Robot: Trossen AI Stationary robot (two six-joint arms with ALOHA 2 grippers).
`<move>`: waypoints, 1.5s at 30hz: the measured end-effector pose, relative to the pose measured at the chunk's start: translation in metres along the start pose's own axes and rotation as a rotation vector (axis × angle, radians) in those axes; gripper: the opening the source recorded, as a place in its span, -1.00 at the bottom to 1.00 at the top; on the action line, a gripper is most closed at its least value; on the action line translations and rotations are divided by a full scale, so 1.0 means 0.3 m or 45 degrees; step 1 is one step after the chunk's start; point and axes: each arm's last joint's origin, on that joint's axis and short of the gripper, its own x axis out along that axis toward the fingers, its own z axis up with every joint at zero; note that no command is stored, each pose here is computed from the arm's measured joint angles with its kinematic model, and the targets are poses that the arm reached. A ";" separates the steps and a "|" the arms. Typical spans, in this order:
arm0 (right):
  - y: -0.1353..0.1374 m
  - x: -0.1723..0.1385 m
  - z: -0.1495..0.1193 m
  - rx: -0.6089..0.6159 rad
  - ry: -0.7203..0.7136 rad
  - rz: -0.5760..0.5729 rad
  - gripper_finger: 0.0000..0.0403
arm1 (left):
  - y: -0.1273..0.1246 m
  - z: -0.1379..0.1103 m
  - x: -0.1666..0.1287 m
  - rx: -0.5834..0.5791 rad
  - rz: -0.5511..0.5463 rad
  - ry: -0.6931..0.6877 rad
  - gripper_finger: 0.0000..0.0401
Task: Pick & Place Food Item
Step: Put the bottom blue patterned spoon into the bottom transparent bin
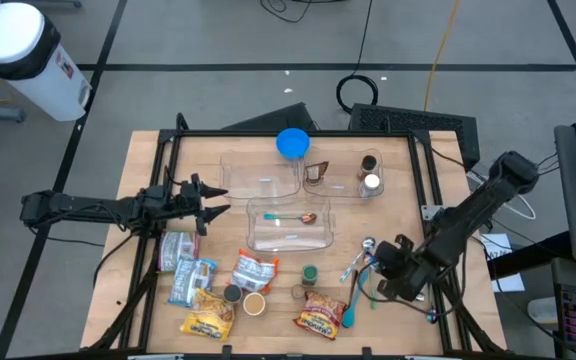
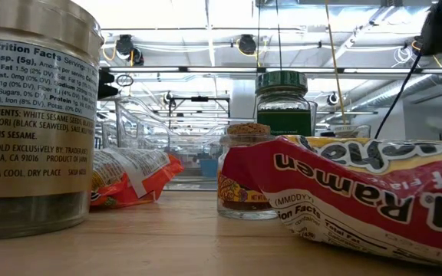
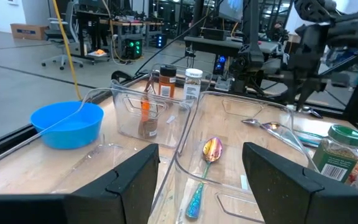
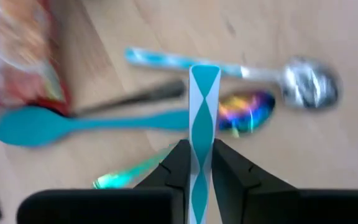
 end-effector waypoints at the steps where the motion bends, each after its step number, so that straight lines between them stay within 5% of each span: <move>1: 0.002 -0.009 0.007 -0.011 -0.044 0.021 -0.83 | 0.000 0.000 0.000 0.000 0.000 0.000 0.20; 15: 0.097 -0.102 0.225 -0.515 -0.945 0.184 -0.85 | 0.000 0.000 0.000 0.000 0.000 0.000 0.20; 24: 0.018 -0.110 0.459 -0.695 -1.302 0.327 -0.84 | 0.000 0.000 0.000 0.000 0.000 0.000 0.20; 35: -0.147 0.082 0.651 -0.863 -1.308 0.334 -0.83 | 0.000 0.000 0.000 0.000 0.000 0.000 0.20; 45: -0.236 0.287 0.674 -0.971 -1.118 0.145 -0.82 | 0.000 0.000 0.000 0.000 0.001 0.000 0.20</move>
